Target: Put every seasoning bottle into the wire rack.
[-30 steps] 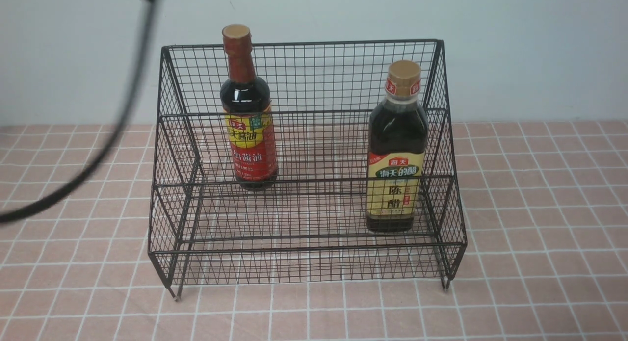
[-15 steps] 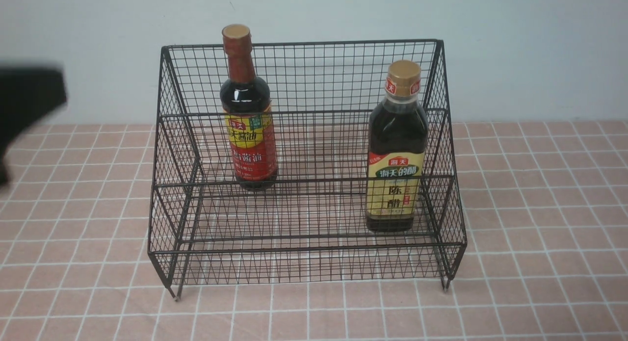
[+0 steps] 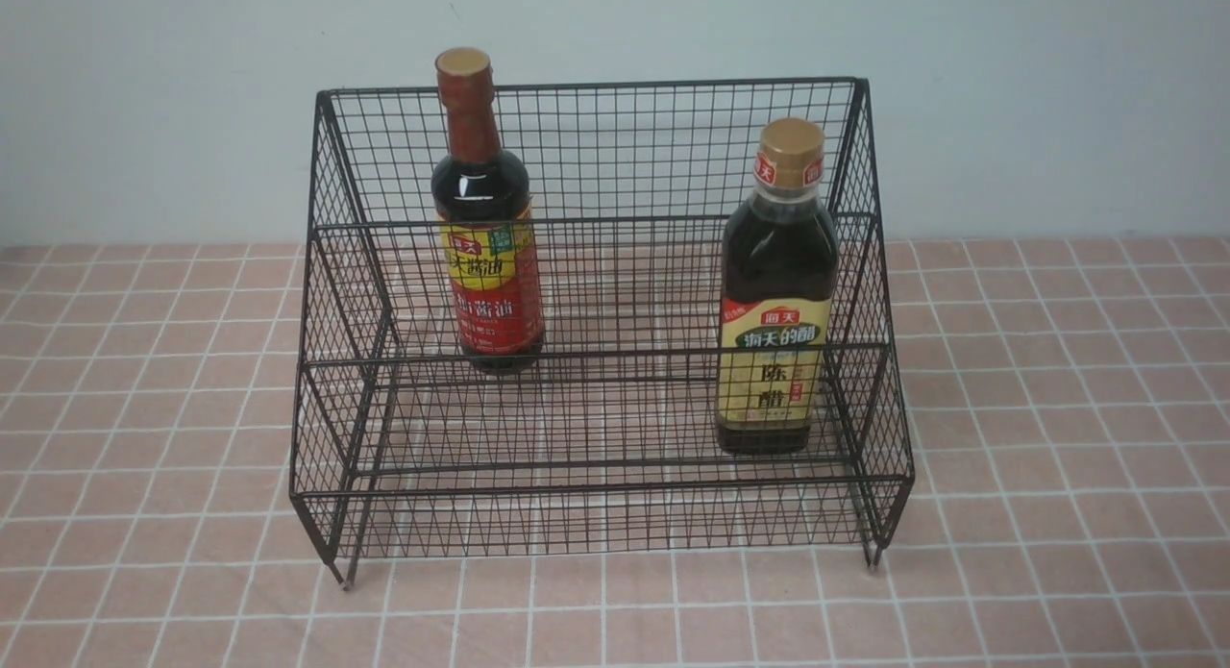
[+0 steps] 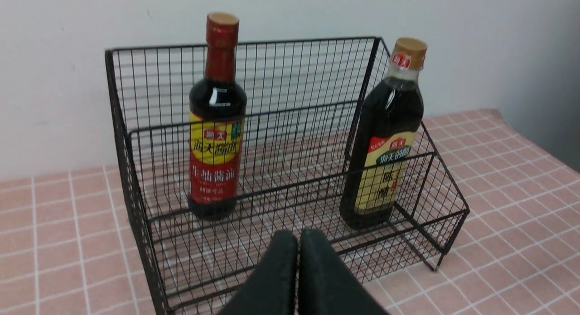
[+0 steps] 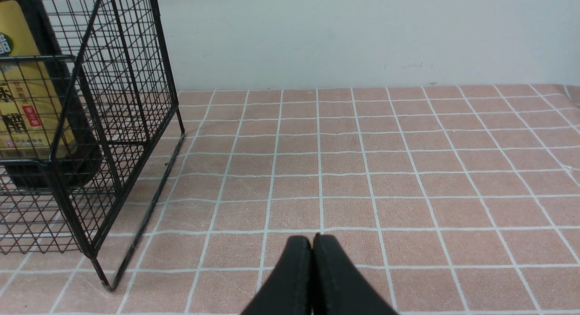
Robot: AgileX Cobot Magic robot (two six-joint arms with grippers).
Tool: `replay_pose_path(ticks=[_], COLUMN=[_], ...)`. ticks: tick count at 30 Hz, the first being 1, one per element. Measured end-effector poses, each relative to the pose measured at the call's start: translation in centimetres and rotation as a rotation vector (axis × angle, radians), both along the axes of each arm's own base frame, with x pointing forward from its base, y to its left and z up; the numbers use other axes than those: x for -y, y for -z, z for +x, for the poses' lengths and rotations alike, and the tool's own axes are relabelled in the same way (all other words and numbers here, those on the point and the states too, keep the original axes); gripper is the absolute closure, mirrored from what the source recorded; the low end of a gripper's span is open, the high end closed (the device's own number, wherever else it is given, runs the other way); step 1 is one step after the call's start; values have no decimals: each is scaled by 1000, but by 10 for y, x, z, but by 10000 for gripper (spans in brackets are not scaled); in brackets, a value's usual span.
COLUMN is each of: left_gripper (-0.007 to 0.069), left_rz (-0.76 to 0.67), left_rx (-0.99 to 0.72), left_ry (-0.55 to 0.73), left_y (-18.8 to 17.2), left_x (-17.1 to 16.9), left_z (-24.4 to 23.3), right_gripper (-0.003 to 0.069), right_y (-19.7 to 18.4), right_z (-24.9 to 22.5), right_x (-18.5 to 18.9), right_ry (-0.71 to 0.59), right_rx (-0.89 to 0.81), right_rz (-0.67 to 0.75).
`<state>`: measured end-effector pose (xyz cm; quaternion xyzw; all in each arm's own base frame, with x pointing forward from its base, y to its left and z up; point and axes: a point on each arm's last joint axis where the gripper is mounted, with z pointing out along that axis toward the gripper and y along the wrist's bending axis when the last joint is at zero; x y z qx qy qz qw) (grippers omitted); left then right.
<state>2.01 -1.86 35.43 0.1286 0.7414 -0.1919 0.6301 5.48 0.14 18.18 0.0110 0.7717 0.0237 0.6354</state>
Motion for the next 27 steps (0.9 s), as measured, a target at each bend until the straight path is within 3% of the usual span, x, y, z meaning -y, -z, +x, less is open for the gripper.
replay_pose_path(ticks=[3, 7, 17, 27], left_gripper=[632, 632, 632, 632], left_rz=[27, 97, 157, 191], left_rx=[30, 100, 7, -113], left_ry=[-21, -116, -336, -334], left_y=[2, 31, 161, 183], left_x=[-3, -9, -13, -13], left_z=[-2, 3, 33, 32], right_gripper=[673, 673, 673, 673], right_y=[0, 0, 0, 0], right_z=[0, 0, 0, 0], right_x=[0, 0, 0, 0], right_ry=[0, 0, 0, 0], right_rx=[0, 0, -1, -1], right_rz=[0, 0, 1, 1])
